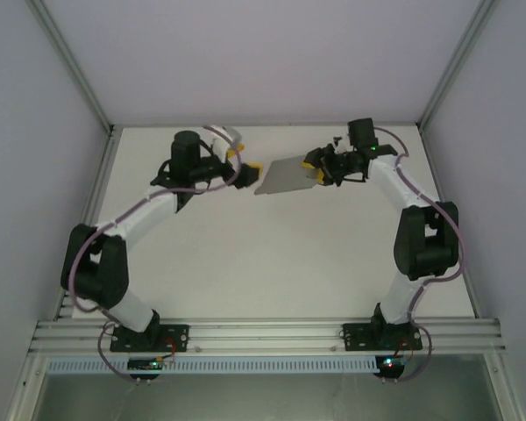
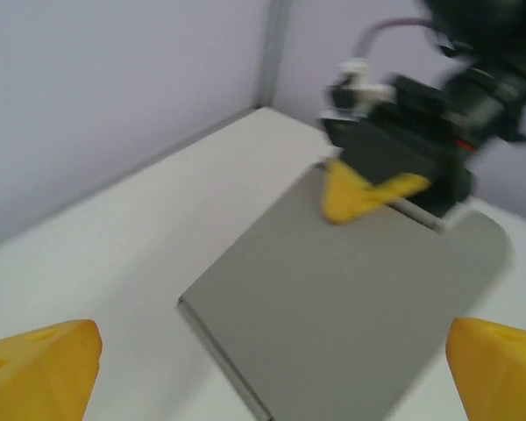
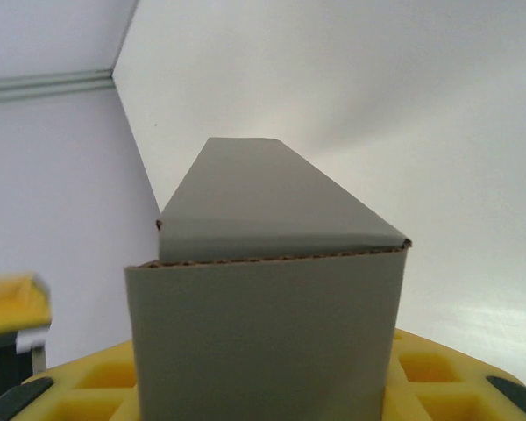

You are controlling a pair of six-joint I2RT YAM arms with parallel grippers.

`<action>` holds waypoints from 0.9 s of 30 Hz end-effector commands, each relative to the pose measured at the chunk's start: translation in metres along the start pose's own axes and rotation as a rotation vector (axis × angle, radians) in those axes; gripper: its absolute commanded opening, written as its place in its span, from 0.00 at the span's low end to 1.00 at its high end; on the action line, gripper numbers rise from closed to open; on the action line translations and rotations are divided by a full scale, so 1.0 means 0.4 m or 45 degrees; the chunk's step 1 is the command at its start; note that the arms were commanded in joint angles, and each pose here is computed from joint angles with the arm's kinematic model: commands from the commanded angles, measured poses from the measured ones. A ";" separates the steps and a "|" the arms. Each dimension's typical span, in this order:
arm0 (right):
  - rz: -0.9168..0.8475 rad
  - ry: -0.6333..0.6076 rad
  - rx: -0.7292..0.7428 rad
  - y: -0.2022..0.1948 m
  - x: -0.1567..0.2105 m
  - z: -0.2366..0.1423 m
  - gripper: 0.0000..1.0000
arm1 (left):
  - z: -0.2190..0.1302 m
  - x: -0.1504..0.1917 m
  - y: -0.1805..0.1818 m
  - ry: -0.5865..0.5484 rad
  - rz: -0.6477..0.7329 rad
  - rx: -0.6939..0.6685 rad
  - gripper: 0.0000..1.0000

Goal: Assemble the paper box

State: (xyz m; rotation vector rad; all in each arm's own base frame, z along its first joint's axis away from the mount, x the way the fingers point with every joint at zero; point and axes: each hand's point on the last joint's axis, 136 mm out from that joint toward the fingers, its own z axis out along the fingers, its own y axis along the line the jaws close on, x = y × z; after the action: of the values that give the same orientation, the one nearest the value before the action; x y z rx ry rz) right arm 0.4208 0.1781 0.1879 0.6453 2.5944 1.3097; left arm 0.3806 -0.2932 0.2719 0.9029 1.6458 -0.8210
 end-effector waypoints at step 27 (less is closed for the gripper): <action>0.506 0.426 -0.047 0.065 0.181 -0.028 0.36 | 0.081 0.126 -0.091 0.286 0.998 -0.084 0.63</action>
State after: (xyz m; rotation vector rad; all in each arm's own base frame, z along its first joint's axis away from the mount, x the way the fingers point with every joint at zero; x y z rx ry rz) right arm 0.3714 0.2053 0.2036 1.0820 2.7744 1.6052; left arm 0.3478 -0.3242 0.1958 1.5446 1.3829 -0.1470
